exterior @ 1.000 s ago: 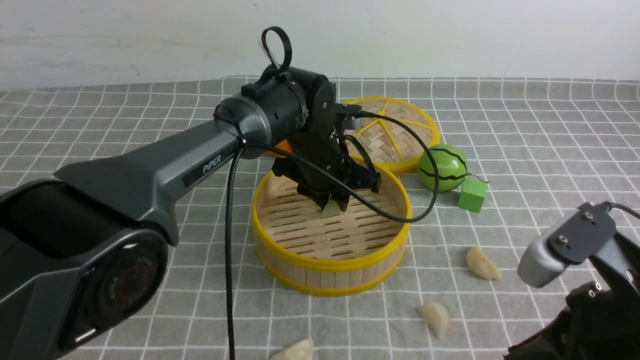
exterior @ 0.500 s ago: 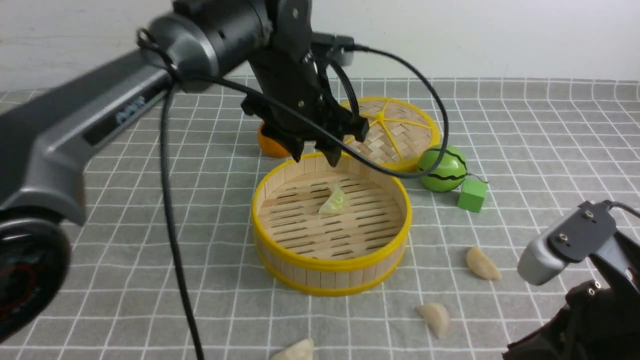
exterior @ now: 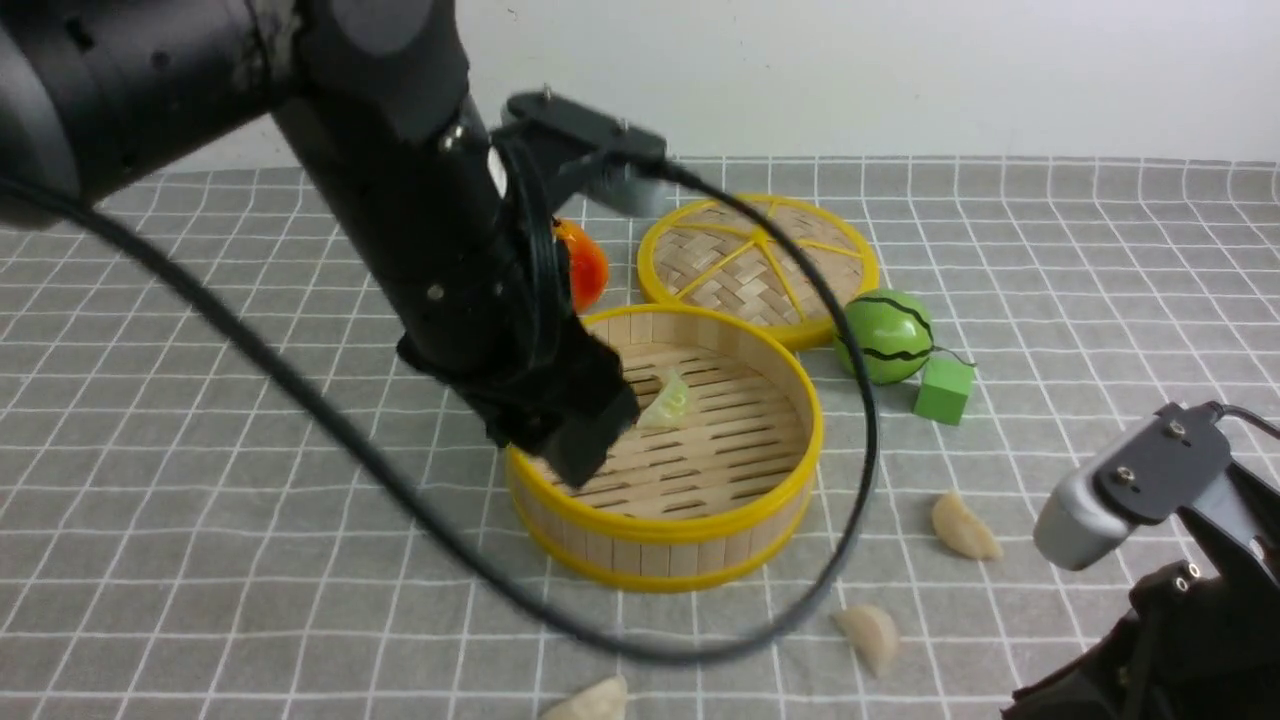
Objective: Put the dumplings into the steamer on the table with the grey tablecloth.
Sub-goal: 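Reach for and grasp a dumpling on the table with the left gripper, then place the dumpling into the bamboo steamer basket with the left gripper, then reach for and grasp a dumpling lying on the table beside the steamer, then place the dumpling in the bamboo steamer basket with the right gripper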
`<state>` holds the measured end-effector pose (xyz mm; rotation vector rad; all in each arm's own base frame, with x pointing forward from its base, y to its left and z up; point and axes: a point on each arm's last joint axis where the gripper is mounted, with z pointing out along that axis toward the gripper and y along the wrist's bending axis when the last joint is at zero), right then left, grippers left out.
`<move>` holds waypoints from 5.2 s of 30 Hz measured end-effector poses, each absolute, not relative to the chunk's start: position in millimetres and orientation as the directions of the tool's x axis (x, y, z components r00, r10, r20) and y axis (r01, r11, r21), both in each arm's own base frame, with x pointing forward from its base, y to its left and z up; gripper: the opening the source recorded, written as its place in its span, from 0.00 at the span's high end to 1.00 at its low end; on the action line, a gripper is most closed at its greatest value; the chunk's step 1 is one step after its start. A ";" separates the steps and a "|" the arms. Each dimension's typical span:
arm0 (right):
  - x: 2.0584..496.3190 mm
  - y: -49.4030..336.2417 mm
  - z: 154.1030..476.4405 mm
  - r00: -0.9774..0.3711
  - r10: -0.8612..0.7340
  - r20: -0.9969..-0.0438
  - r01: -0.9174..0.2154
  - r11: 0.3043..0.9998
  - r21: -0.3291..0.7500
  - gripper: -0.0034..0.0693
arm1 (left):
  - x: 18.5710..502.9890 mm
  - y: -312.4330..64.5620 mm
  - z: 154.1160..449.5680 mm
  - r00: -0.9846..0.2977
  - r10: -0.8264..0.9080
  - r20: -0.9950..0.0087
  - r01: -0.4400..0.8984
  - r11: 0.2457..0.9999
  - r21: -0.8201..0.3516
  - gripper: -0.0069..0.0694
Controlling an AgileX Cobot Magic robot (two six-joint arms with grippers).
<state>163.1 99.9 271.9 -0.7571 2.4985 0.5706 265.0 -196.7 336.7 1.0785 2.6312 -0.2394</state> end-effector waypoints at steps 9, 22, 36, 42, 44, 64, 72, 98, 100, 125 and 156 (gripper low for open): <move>162.1 101.2 272.4 -0.749 -0.393 -0.534 -0.592 0.758 0.272 0.84 | 221.4 -214.3 238.9 -0.639 0.749 -0.175 0.759 0.650 0.011 0.35; 161.3 101.5 272.2 -0.753 -0.394 -0.528 -0.592 0.756 0.280 0.84 | 248.3 -232.6 186.3 -0.644 0.725 -0.244 0.731 0.677 0.083 0.35; 161.3 101.5 272.2 -0.753 -0.394 -0.528 -0.592 0.756 0.280 0.84 | 255.3 -240.5 163.6 -0.678 0.707 -0.200 0.710 0.701 0.069 0.55; 162.3 101.5 272.6 -0.749 -0.389 -0.536 -0.591 0.759 0.275 0.83 | 268.4 -250.2 208.0 -0.729 0.651 -0.211 0.652 0.755 0.077 0.55; 162.9 101.5 272.8 -0.747 -0.386 -0.541 -0.590 0.760 0.273 0.82 | 277.4 -255.8 236.0 -0.728 0.629 -0.271 0.633 0.769 0.083 0.55; 163.2 101.5 273.0 -0.744 -0.386 -0.545 -0.591 0.760 0.269 0.82 | 417.3 -224.6 229.0 -0.845 0.267 -0.463 0.313 0.950 -0.022 0.55; 163.2 101.4 272.9 -0.745 -0.386 -0.544 -0.591 0.760 0.270 0.82 | 427.0 -227.7 201.3 -0.855 0.263 -0.447 0.296 0.955 -0.004 0.51; 215.5 147.6 311.8 -0.652 -0.591 -0.474 -0.704 0.705 0.089 0.96 | 306.4 -159.8 480.8 -0.649 0.155 -0.745 0.305 0.950 -0.068 0.74; 218.9 160.5 306.2 -0.646 -0.620 -0.445 -0.714 0.698 0.064 0.96 | 289.7 -150.5 491.4 -0.632 0.147 -0.761 0.307 0.949 -0.072 0.80; 303.6 158.8 207.3 -0.847 -0.485 -0.219 -0.504 0.862 0.041 0.22 | 83.6 -52.2 364.6 -0.755 0.151 -0.638 0.349 0.916 -0.197 0.90; 337.6 219.6 280.4 -0.759 -0.488 -0.432 -0.566 0.822 0.065 0.68 | 73.0 -47.5 347.4 -0.717 0.115 -0.688 0.360 0.906 -0.223 0.88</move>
